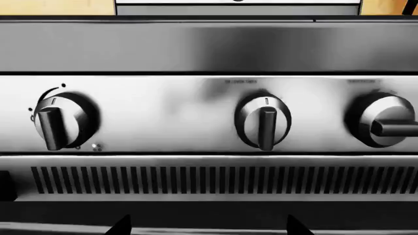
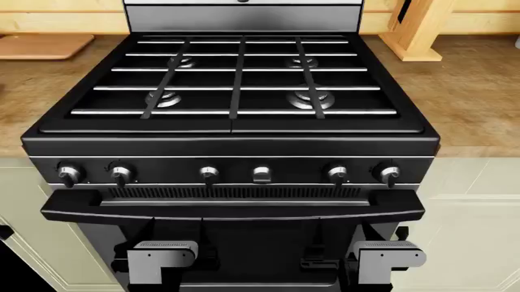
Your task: From the different types of pastries on the counter, select a croissant and place it on the cutting board. Then retrieve a jar of jam from the cabinet and place it alongside the croissant on the cutting board.
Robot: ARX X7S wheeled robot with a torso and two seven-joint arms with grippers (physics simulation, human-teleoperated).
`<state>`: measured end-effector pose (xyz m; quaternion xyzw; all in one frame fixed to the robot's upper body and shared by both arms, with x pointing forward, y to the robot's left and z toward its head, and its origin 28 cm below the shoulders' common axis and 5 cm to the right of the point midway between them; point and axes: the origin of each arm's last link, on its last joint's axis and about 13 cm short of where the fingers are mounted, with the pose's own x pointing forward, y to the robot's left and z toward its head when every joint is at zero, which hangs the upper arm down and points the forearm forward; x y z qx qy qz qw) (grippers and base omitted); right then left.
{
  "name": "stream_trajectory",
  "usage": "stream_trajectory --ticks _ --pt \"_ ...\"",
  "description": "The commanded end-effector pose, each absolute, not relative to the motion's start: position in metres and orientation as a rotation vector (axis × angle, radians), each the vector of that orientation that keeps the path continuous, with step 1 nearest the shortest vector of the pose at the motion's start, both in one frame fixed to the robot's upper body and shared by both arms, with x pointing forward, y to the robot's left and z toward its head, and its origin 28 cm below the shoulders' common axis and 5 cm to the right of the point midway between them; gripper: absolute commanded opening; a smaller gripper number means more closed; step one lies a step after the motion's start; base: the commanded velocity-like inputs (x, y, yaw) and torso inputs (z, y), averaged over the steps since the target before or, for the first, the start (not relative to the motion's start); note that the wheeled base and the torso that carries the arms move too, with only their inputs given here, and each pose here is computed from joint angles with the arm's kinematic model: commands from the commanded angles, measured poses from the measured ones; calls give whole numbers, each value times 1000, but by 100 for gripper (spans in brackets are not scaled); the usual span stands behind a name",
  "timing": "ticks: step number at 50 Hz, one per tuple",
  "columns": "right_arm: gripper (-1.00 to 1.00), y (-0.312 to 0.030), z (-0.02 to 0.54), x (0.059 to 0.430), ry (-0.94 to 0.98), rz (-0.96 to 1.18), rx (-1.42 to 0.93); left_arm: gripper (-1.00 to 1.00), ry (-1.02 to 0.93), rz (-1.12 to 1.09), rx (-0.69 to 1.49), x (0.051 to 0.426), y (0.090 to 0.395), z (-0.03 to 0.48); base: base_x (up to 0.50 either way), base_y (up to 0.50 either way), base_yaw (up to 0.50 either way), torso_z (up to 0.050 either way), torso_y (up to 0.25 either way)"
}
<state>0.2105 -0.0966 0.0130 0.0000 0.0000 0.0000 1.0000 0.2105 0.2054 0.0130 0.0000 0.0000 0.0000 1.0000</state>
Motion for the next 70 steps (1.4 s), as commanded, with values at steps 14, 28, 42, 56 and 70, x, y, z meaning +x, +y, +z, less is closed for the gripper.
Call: stream_trajectory --ticks 14,28,42,56,70 --pt "100 -97 25 213 -21 8 -28 100 4 -135 2 206 209 50 0 0 0 21 0" --pt "100 -104 101 219 -85 49 -16 100 -48 -161 -50 216 225 127 0 0 0 50 0" --pt "100 -116 178 218 -185 114 -61 100 -126 -221 -31 214 237 203 37 48 0 50 0" --pt "100 -122 224 211 -234 161 -153 100 -211 -219 40 206 248 248 167 497 0 50 0" --pt "100 -124 241 205 -272 167 -180 100 -187 -200 46 206 254 258 3 500 0 26 0"
